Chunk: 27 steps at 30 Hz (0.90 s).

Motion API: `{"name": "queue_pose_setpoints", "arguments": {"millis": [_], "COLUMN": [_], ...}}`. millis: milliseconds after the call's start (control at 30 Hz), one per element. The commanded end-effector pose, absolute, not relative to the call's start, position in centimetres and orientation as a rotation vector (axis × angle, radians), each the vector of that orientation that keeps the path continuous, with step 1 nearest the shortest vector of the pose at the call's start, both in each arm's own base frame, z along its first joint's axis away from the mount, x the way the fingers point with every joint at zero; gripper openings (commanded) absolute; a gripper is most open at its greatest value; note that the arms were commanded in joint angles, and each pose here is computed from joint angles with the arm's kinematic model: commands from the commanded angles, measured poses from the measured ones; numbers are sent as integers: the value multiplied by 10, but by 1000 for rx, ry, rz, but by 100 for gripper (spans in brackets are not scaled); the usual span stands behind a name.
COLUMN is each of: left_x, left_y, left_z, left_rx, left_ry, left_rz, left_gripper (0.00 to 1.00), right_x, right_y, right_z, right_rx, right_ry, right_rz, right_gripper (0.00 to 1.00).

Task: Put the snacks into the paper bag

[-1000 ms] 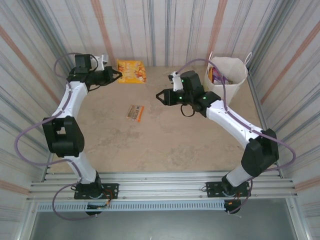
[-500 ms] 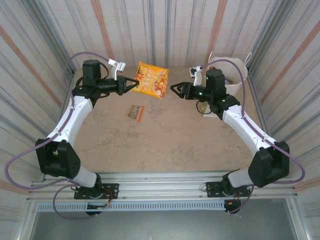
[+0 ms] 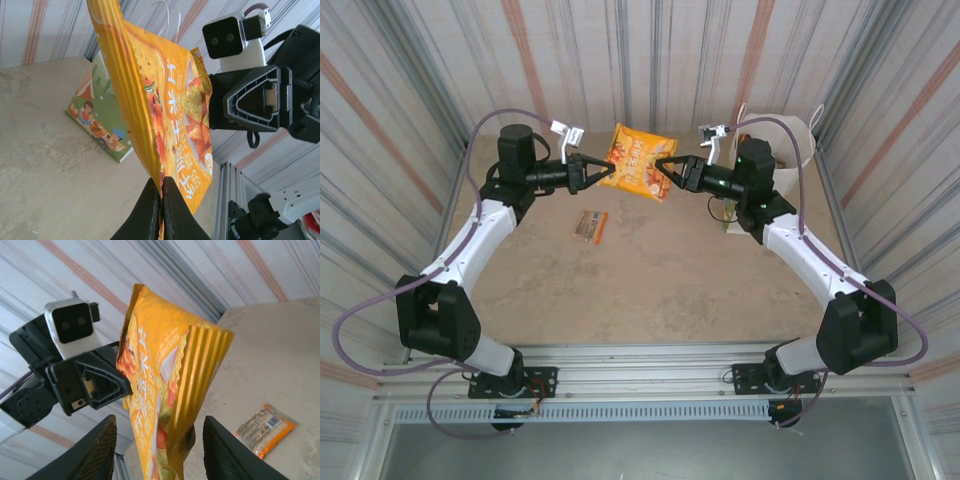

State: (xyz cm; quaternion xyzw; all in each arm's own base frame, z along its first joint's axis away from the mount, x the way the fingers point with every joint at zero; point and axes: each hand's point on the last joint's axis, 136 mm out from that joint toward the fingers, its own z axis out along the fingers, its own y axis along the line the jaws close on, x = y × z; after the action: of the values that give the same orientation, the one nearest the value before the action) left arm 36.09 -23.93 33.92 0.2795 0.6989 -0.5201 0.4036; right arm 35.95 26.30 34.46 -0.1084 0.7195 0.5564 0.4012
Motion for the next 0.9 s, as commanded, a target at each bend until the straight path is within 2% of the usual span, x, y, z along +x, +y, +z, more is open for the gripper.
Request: {"name": "queue_pose_setpoints", "arguments": {"millis": [0, 100, 200, 300, 333, 467, 533, 633, 867], "left_x": [349, 351, 352, 355, 356, 361, 365, 371, 377], "left_y": [-245, -250, -253, -252, -252, -249, -246, -240, -234], "left_z": [366, 367, 367, 366, 366, 361, 356, 349, 340], "left_rx": [732, 728, 727, 708, 705, 672, 648, 622, 602], "left_ry": [1670, 1670, 1673, 1684, 1687, 1741, 1777, 1833, 1892], "left_rz": [-1350, -1358, -1365, -1351, -1347, -1308, -1265, -1186, -1103], "left_gripper": [0, 0, 0, 8, 12, 39, 48, 52, 53], "right_x": [355, 353, 355, 355, 354, 352, 351, 352, 362], "right_y": [266, 265, 257, 248, 244, 220, 200, 158, 49], "right_z": [349, 348, 346, 349, 352, 365, 374, 392, 435], "right_rx": [-291, -287, -248, -226, -224, -199, -194, -164, 10], "right_ry": [1779, 1780, 1774, 1763, 1758, 1797, 1828, 1863, 1806], "right_rz": [1465, 1461, 1422, 1377, 1362, 1284, 1213, 1077, 881], "right_gripper": [39, 28, 11, 3, 2, 1, 1, 1, 1]}}
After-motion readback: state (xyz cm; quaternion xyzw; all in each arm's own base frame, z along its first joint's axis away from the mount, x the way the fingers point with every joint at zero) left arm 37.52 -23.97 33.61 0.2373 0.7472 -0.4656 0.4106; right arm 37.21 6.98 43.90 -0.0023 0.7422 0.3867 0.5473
